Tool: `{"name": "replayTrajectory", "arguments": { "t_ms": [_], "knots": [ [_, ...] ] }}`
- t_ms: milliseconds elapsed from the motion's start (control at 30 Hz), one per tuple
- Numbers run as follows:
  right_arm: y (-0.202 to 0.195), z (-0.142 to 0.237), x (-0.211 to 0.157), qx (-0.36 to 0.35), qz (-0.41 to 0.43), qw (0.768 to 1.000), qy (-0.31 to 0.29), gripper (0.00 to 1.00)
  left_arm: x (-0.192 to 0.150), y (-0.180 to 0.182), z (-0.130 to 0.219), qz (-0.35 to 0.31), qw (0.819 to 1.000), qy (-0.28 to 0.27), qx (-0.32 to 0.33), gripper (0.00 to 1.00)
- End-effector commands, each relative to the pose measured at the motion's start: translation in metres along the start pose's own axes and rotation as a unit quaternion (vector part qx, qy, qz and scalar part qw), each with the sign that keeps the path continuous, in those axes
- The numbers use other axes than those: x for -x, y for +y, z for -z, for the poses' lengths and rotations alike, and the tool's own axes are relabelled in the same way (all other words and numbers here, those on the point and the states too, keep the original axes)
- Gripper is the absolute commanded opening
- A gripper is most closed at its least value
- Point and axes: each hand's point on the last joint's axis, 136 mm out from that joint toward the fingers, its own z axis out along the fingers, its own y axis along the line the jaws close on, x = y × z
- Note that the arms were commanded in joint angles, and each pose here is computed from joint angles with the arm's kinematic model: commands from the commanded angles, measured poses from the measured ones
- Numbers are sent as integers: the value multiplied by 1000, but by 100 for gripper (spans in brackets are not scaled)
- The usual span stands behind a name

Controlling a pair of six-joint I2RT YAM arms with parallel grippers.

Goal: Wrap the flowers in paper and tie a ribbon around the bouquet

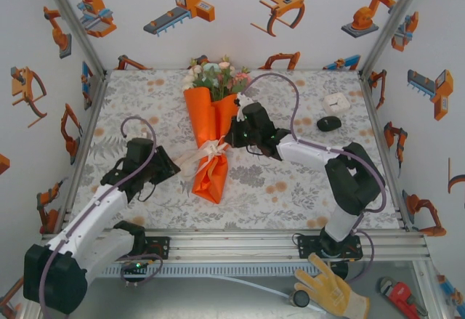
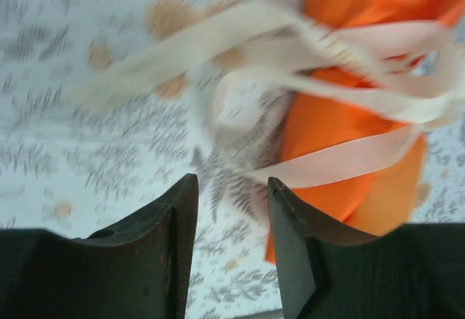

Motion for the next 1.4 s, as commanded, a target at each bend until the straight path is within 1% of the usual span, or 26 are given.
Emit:
{"name": "replayTrajectory", "arguments": {
  "t_ms": [0, 67, 100, 167, 267, 433, 567, 600, 633, 733, 867, 967, 1033, 1067, 1100, 1167, 1267, 1300, 1367],
  "knots": [
    [10, 7, 14, 16, -1, 999, -28, 0, -20, 9, -11, 67, 997, 43, 12, 42],
    [11, 7, 14, 17, -2, 999, -28, 0, -28, 5, -24, 66, 995, 73, 7, 44],
    [11, 7, 14, 19, -1, 999, -28, 0, -28, 3, -29, 64, 995, 77, 4, 47],
    [12, 8, 14, 20, -3, 999, -28, 0, -25, -9, -39, 61, 995, 73, -23, 52],
    [13, 8, 13, 23, -4, 999, -26, 0, -19, -21, -42, 57, 995, 61, -51, 55],
    [16, 11, 13, 26, -2, 999, -27, 0, -11, -21, -36, 61, 996, 38, -51, 54],
    [16, 11, 13, 25, 1, 999, -29, 0, -5, -11, -31, 91, 995, 14, -33, 54],
    [17, 11, 14, 26, 2, 999, -29, 0, -3, -8, -31, 102, 995, 8, -24, 55],
    [16, 11, 13, 26, 2, 999, -29, 0, -2, -4, -33, 111, 994, 5, -12, 60],
    [16, 10, 12, 26, 1, 999, -27, 0, -2, -2, -40, 114, 993, 14, 6, 63],
    [17, 9, 12, 28, 1, 999, -26, 0, -3, -15, -52, 119, 992, 32, -17, 63],
    [18, 9, 12, 29, 0, 999, -26, 0, 0, -17, -53, 124, 992, 24, -24, 61],
    [18, 10, 13, 30, 1, 999, -28, 0, 2, -16, -54, 124, 992, 18, -24, 54],
    [18, 10, 13, 29, 1, 999, -28, 0, 1, -15, -55, 125, 992, 20, -23, 52],
    [18, 10, 13, 30, 1, 999, -27, 0, 0, -14, -57, 126, 992, 23, -20, 50],
    [19, 10, 13, 30, 2, 999, -27, 0, -1, -12, -60, 129, 991, 27, -12, 50],
    [19, 11, 13, 31, 2, 999, -26, 0, 3, -25, -63, 119, 991, 24, -48, 61],
    [19, 11, 12, 31, 2, 999, -25, 0, 5, -30, -64, 118, 991, 23, -62, 69],
    [19, 11, 12, 31, 2, 999, -25, 0, 7, -29, -65, 118, 991, 20, -55, 88]
  ]
}}
